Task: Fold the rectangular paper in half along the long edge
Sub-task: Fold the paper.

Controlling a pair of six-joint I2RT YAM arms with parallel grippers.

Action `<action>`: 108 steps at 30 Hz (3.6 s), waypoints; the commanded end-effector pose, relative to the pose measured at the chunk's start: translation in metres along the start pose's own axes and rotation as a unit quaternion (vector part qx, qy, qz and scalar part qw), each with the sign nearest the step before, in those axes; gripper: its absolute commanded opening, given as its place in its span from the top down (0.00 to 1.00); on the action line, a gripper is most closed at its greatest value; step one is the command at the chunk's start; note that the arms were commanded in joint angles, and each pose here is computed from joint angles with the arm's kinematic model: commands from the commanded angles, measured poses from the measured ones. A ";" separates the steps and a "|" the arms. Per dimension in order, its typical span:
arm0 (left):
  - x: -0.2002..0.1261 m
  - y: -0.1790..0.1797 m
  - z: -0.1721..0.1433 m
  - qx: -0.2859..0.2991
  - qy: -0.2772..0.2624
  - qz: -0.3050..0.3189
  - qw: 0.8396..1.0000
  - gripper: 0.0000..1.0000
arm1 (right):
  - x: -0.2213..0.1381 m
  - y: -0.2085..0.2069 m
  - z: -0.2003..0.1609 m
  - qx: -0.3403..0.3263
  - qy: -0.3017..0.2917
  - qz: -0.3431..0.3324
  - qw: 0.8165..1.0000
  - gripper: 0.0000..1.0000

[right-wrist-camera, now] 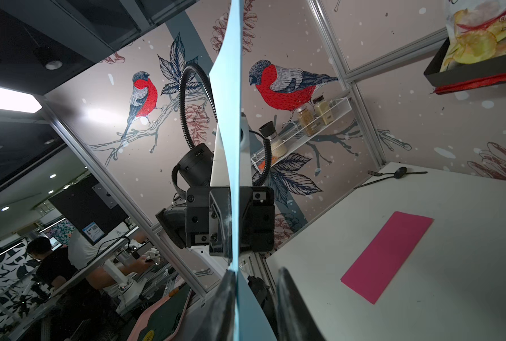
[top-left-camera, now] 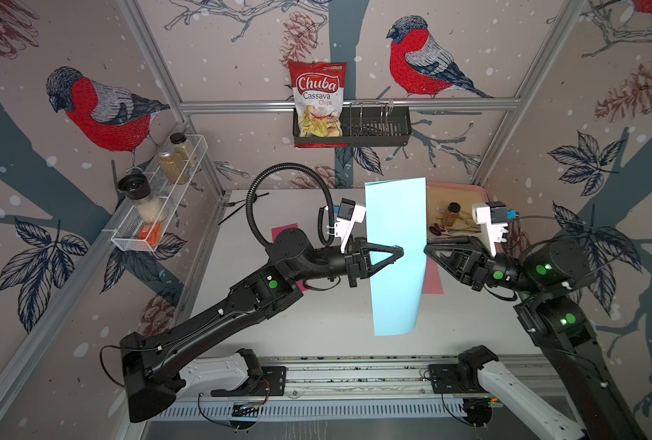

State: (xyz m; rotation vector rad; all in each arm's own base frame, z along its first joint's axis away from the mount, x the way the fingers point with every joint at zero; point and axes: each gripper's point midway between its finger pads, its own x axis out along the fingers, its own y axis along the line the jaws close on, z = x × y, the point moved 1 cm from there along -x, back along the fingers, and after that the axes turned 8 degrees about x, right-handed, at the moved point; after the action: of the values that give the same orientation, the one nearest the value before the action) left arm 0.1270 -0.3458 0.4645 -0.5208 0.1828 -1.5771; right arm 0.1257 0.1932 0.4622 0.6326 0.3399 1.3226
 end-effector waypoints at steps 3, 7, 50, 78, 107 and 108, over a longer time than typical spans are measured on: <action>-0.001 -0.006 0.011 0.009 -0.019 -0.004 1.000 1.00 | 0.000 -0.002 -0.005 -0.007 0.009 -0.005 1.000 0.74; 0.000 -0.003 0.010 0.008 -0.017 0.002 1.000 1.00 | 0.000 0.004 -0.008 -0.010 0.014 0.006 1.000 0.90; 0.002 0.004 0.015 0.028 -0.008 0.035 0.999 1.00 | -0.008 0.001 -0.037 0.003 0.074 -0.037 0.997 0.97; 0.005 0.004 0.026 0.045 -0.013 0.047 0.998 1.00 | -0.015 0.012 -0.054 0.021 0.094 -0.017 0.995 0.96; 0.006 0.003 0.037 0.067 -0.009 0.063 0.996 1.00 | -0.023 0.011 -0.069 0.032 0.111 -0.026 0.993 0.94; 0.006 0.003 0.037 0.067 -0.009 0.064 0.996 1.00 | -0.023 0.010 -0.070 0.034 0.111 -0.028 0.993 0.86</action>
State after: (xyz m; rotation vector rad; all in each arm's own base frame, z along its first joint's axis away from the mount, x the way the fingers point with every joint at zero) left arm 0.1440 -0.3472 0.4883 -0.4215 0.1395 -1.4607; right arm 0.0754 0.1884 0.4102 0.5331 0.5823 1.3206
